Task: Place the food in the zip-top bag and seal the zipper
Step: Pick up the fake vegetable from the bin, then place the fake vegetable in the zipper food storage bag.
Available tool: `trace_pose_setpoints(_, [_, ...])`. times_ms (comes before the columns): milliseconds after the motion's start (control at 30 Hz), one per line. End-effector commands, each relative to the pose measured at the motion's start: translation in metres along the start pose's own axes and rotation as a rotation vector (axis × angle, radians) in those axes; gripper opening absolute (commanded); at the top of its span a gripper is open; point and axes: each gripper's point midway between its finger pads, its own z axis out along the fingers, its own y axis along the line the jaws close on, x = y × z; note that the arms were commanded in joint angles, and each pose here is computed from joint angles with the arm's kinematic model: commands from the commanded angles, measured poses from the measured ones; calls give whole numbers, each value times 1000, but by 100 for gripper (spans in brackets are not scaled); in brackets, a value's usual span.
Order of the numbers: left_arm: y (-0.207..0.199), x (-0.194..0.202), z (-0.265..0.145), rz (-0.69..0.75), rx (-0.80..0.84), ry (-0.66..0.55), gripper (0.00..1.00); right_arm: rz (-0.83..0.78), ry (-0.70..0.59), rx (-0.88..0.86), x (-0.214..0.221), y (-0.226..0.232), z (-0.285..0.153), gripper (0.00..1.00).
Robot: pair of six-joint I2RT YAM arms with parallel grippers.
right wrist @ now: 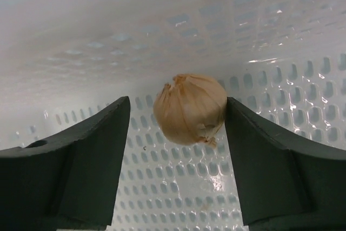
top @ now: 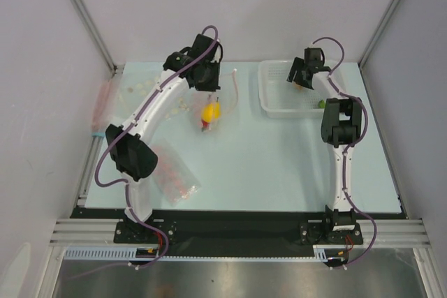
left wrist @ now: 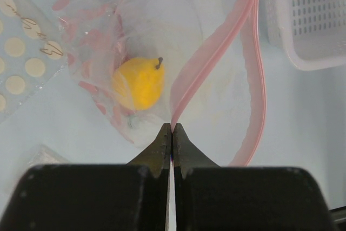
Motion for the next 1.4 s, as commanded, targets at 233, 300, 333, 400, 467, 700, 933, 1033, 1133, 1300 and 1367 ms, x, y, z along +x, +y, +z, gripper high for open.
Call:
trace_pose_setpoints(233, [-20,-6,4,21,65,-25,0,-25,-80,2,-27,2,-7,36])
trace_pose_setpoints(300, [-23,-5,5,19,77,-22,0,-31,-117,-22,-41,9,-25,32])
trace_pose_setpoints(333, [-24,-6,4,18,83,-25,0,-36,-124,-35,-43,12,-32,31])
trace_pose_setpoints(400, [-29,-4,4,20,94,-22,0,-38,-143,-83,-50,22,-57,29])
trace_pose_setpoints(467, [-34,-2,4,27,103,-21,0,-48,-153,-149,-53,36,-87,27])
trace_pose_setpoints(700, [-48,5,-1,21,154,-16,0,-112,-178,-383,-35,101,-196,25])
trace_pose_setpoints(933, [-61,13,-11,17,189,-14,0,-132,-171,-661,11,175,-306,25])
trace_pose_setpoints(1033, [-69,15,-19,13,225,-10,0,-135,-162,-759,32,197,-340,25])
trace_pose_setpoints(1133, [-76,15,-30,15,245,-22,0,-142,-127,-814,52,215,-357,24])
trace_pose_setpoints(1300, [-82,17,-47,1,269,-28,0,-144,-72,-804,81,220,-351,24])
trace_pose_setpoints(1367, [-83,17,-56,-4,279,-34,0,-141,-67,-813,87,223,-351,24])
